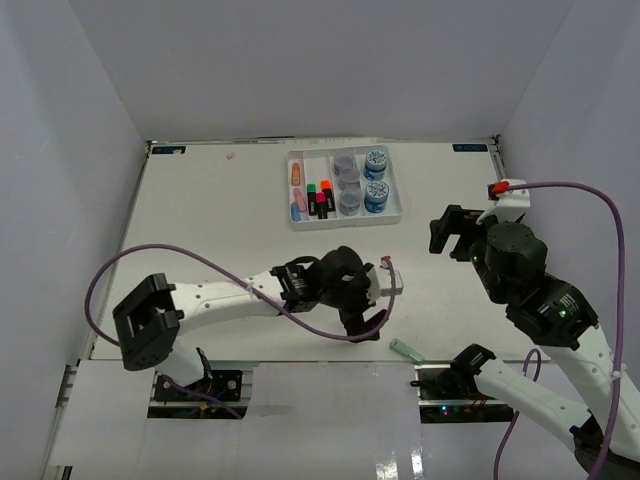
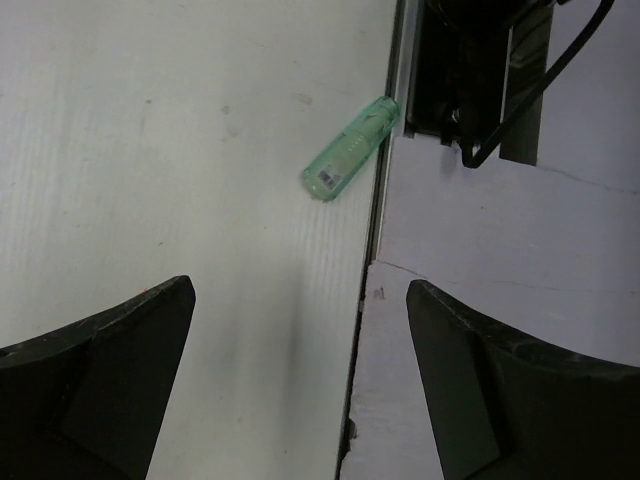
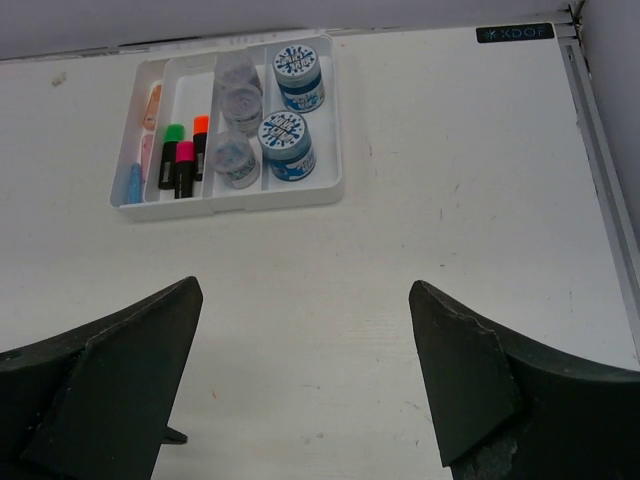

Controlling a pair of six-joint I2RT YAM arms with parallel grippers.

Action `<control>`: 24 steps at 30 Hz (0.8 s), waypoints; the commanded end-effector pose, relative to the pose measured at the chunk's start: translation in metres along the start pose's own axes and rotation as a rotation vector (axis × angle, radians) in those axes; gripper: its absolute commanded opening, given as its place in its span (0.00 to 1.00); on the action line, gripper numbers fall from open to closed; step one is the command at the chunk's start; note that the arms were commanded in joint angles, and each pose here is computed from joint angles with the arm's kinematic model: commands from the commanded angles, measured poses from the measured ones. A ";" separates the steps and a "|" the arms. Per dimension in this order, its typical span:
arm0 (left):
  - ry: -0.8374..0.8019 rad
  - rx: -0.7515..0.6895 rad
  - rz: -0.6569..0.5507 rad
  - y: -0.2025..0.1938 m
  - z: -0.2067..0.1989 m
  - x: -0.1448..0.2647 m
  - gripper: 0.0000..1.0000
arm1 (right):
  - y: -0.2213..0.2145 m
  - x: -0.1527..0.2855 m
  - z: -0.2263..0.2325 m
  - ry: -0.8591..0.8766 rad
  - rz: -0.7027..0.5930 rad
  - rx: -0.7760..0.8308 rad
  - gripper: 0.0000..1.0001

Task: Sort the stationery into containers
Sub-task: Pick up the stationery from the corner of the board.

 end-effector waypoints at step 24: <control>-0.211 -0.391 0.198 -0.020 -0.055 -0.149 0.78 | -0.017 0.023 0.001 0.176 -0.003 0.003 0.90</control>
Point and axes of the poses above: each gripper's point midway between its finger pads, its own x axis back along the fingers, its own z axis along the line the jaws close on, y = z × x, the point moved 4 cm from there along x, back along the fingers, and after that the axes turned 7 degrees about -x, right-handed, at the moved point
